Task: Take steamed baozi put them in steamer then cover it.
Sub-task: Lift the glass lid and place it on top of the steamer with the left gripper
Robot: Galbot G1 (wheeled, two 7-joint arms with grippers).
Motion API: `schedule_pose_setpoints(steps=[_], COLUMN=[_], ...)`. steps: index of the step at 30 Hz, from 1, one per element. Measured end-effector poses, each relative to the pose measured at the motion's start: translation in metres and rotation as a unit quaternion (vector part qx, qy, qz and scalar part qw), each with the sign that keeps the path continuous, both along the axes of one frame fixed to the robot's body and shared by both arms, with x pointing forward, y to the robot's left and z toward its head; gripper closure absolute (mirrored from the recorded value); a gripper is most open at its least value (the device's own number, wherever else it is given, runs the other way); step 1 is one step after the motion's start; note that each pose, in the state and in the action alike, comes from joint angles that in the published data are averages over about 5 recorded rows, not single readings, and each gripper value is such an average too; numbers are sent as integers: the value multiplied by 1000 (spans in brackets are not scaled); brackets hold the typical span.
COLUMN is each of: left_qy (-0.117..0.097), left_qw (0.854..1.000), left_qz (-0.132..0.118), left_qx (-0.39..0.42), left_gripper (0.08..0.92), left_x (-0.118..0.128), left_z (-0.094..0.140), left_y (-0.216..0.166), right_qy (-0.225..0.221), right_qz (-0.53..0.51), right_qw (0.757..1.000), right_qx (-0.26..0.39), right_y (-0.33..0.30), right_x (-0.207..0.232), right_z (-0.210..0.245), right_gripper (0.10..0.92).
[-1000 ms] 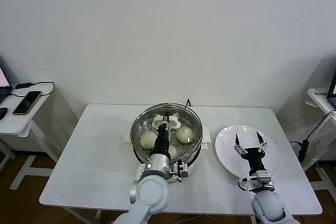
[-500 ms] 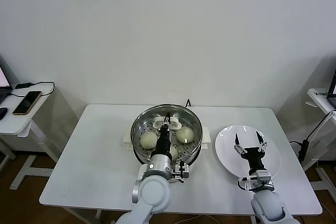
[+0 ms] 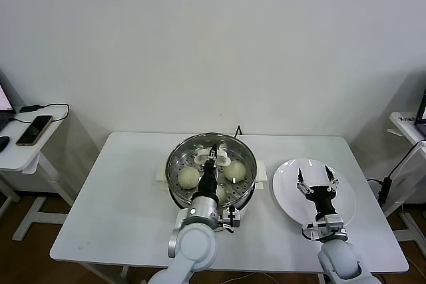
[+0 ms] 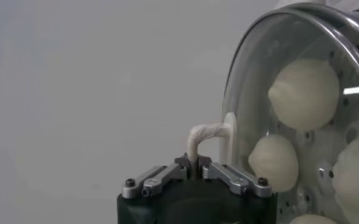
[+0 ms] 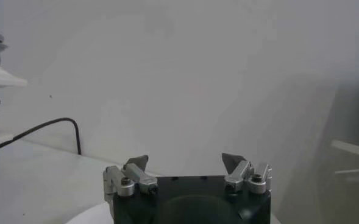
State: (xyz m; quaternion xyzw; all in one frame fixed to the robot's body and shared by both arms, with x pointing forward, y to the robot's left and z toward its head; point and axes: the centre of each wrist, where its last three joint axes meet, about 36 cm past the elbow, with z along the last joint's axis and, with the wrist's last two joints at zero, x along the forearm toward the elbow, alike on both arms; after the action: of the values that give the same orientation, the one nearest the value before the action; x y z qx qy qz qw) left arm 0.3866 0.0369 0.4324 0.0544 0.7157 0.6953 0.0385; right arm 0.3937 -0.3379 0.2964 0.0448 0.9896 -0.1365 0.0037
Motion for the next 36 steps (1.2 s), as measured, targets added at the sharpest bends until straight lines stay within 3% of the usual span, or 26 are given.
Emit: schedule_pose_setpoints(steps=[27,36], left_qy=[2,0], left_qw=[1000,1000], left_qz=[-2,0], left_qx=[16,15], left_gripper=[800,564], left_x=[4,4], left_z=[-5,-3], left_y=[3,5], right_qy=[1,2], right_qz=[1,2], right_qw=[1000,1000], right_qx=[5,4], right_y=[4,4], right_x=[0,-2], right_z=[-1,-2], right_gripper=[200,200])
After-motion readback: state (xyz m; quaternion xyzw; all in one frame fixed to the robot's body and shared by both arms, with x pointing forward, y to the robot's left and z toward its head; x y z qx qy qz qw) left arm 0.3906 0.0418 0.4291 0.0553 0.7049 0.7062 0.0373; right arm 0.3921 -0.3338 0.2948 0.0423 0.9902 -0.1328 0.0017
